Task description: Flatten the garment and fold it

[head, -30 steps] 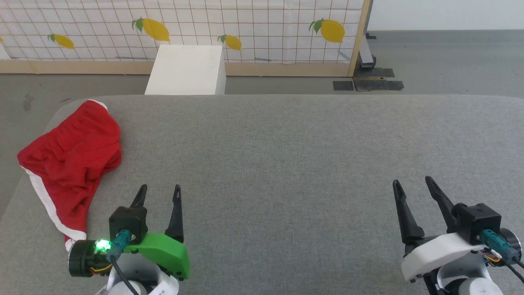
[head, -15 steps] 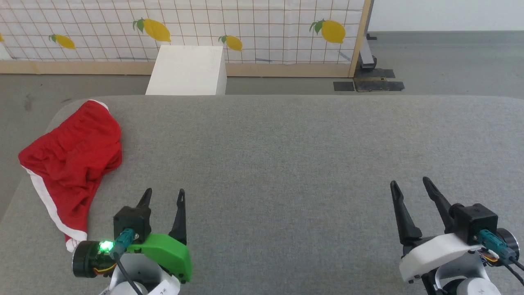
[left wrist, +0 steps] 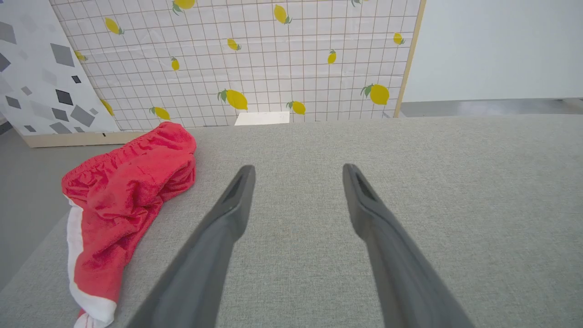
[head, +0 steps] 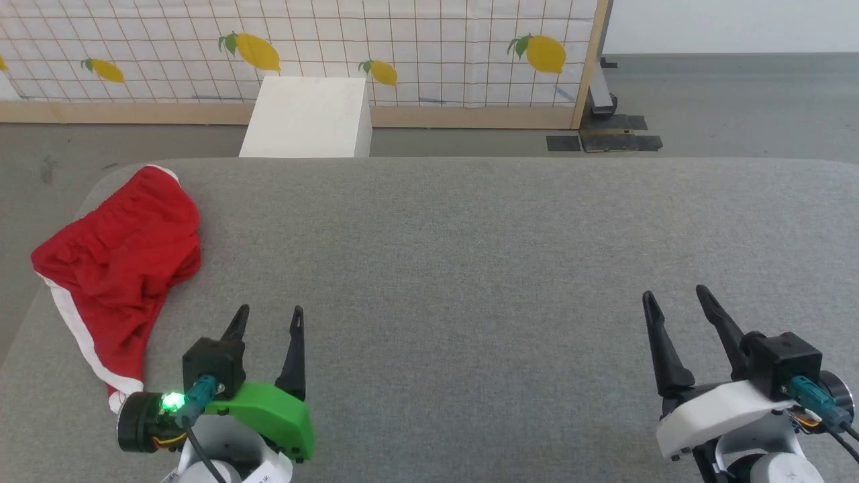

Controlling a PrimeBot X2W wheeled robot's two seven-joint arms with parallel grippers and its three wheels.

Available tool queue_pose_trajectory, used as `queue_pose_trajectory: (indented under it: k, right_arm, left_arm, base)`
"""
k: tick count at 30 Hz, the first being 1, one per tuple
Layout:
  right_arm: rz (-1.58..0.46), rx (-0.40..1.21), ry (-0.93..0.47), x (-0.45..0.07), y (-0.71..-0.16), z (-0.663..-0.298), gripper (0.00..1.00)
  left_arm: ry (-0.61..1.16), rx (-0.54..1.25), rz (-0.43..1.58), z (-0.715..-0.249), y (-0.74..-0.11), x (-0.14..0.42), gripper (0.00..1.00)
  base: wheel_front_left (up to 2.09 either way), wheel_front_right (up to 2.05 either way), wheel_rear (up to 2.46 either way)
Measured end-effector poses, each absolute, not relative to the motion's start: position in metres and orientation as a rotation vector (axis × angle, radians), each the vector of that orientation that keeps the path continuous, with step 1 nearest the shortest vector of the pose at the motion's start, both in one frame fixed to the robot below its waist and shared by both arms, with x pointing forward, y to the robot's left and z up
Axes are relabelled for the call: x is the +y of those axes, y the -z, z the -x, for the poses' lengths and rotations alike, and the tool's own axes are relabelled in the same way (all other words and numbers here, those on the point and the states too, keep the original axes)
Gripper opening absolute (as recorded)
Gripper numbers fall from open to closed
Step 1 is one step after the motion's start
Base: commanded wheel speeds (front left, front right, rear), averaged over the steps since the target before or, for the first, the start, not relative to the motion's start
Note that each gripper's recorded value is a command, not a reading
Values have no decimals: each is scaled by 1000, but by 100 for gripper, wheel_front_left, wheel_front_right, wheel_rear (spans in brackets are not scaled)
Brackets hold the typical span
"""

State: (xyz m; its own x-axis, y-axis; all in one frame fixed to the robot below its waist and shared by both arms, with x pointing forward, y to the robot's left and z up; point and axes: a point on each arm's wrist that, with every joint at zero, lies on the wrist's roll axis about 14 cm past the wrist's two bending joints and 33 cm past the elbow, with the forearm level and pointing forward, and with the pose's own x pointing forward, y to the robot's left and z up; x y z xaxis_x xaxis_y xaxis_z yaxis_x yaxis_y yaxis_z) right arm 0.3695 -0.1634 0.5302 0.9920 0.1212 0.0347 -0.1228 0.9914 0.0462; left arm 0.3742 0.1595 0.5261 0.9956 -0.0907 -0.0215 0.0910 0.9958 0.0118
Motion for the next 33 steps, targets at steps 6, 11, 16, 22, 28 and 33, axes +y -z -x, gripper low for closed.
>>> queue_pose_trajectory:
  k: [6, 11, 16, 22, 28, 33]
  right_arm:
    - [-58, -57, -121, -164, -536, -370, 100]
    - [-65, -59, -123, -163, -537, -371, 100]
    - [-70, -57, -124, -163, -536, -371, 100]
    - [-79, -55, -121, -164, -534, -372, 100]
    - [-84, -60, -120, -164, -535, -375, 100]
    - [-85, -62, -120, -164, -535, -377, 100]
  left_arm:
    - [91, -12, -7, -374, -533, 160, 100]
    - [95, -29, 0, -373, -536, 159, 100]
    - [94, -48, 3, -374, -539, 158, 100]
    - [107, -40, 3, -375, -535, 156, 100]
    - [118, -3, 2, -375, -525, 154, 100]
    - [126, 10, 4, -375, -521, 152, 100]
  base:
    - [0, 0, 0]
    - [0, 0, 0]
    - [0, 0, 0]
    - [0, 0, 0]
    - [0, 0, 0]
    - [0, 0, 0]
